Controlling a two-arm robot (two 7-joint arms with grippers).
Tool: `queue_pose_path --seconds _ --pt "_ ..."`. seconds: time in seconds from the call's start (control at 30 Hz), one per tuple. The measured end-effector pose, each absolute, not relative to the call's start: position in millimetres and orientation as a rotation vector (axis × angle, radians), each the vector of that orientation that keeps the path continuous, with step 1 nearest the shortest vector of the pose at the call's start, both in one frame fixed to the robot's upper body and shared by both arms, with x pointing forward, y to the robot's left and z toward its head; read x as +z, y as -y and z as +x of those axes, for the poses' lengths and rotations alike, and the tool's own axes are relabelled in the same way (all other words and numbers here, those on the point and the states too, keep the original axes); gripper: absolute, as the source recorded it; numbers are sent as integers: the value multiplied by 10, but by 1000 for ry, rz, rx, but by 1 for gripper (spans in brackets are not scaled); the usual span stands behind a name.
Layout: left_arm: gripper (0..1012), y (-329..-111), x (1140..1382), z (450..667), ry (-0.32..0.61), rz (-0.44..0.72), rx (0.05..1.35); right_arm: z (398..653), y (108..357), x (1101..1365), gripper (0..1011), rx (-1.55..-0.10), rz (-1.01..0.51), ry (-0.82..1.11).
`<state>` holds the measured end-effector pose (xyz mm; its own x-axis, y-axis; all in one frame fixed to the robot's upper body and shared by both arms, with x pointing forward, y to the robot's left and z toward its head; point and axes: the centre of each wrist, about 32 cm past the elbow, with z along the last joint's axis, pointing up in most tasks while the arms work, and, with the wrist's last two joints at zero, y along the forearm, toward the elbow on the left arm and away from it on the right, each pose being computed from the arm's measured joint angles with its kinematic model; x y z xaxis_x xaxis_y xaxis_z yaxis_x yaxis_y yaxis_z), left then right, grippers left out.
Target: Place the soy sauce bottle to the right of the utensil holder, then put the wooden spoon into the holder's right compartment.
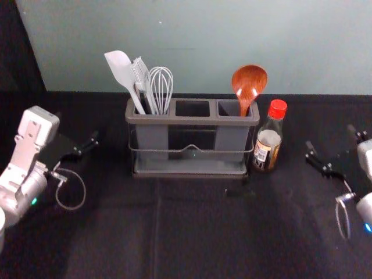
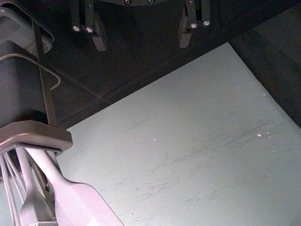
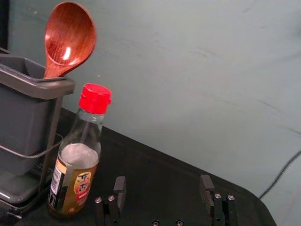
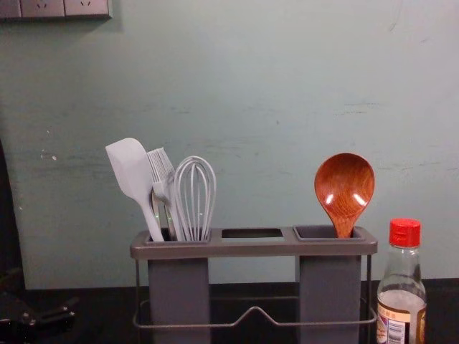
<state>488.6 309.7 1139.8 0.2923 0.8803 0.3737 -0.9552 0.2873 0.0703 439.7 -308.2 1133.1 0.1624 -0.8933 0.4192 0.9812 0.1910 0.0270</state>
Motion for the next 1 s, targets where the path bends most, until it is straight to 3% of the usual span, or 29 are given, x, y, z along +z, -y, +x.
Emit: queue_pose_path --seconds 0.47,1.0 --pt "1005 -3097 11398 4886 285 304 1248 4887 3049 11498 1002 -1322 -296 414" --pt "1005 -3097 11398 4886 285 304 1248 4962 3020 11506 1003 -1291 -257 388"
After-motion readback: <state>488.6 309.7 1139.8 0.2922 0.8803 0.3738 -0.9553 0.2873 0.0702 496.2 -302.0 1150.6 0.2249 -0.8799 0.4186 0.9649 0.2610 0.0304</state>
